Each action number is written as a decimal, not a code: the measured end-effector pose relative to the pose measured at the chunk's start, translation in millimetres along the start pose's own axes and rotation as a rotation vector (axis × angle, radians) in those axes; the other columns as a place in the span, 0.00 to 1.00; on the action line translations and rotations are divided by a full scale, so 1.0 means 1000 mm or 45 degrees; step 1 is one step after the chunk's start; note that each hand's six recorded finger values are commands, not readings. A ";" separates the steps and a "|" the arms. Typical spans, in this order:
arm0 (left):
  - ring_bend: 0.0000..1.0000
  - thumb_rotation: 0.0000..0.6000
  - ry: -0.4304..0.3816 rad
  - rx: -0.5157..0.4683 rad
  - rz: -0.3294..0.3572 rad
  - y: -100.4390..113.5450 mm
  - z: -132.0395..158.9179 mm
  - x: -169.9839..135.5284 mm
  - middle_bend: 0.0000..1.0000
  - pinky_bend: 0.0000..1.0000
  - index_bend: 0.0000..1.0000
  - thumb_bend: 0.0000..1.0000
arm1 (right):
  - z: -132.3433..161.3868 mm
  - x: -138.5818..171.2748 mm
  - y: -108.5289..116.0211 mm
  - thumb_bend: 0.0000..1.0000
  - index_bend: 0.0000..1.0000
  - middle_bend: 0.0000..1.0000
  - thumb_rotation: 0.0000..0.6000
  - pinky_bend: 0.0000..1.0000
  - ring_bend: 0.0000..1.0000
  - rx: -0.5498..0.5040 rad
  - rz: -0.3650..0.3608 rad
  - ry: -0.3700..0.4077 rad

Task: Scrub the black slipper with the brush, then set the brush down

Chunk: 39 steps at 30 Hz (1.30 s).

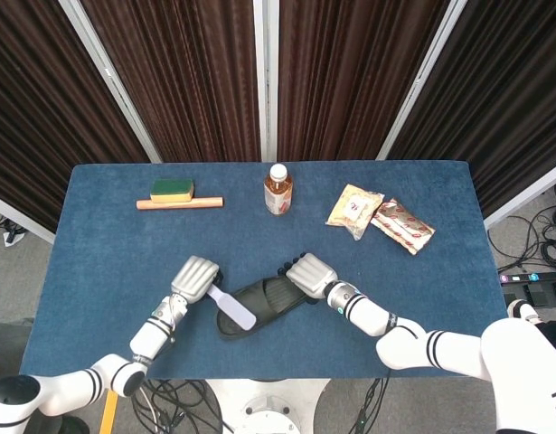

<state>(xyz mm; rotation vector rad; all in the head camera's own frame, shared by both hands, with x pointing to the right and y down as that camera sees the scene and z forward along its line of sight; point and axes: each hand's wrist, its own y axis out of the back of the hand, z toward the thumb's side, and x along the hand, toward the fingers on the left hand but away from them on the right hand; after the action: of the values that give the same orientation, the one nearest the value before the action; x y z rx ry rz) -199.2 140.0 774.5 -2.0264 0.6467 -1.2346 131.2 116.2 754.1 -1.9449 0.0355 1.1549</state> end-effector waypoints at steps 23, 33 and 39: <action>1.00 1.00 -0.084 0.048 0.025 -0.003 0.018 -0.027 1.00 1.00 1.00 0.70 | 0.002 -0.001 -0.002 0.29 0.54 0.44 1.00 0.29 0.29 0.015 0.011 0.001; 1.00 1.00 0.051 0.020 0.104 0.016 0.012 0.019 1.00 1.00 1.00 0.70 | 0.004 -0.002 -0.002 0.29 0.53 0.43 1.00 0.29 0.29 0.023 0.015 0.001; 1.00 1.00 0.070 -0.061 0.178 0.036 0.009 0.018 1.00 1.00 1.00 0.69 | 0.004 0.000 0.000 0.11 0.10 0.17 1.00 0.12 0.08 0.020 0.006 -0.002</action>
<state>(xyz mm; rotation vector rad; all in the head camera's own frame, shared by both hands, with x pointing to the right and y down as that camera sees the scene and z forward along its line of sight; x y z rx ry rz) -185.8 106.7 754.6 -1.9559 0.8369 -1.2063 128.4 118.2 753.5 -1.9306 0.0479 1.1560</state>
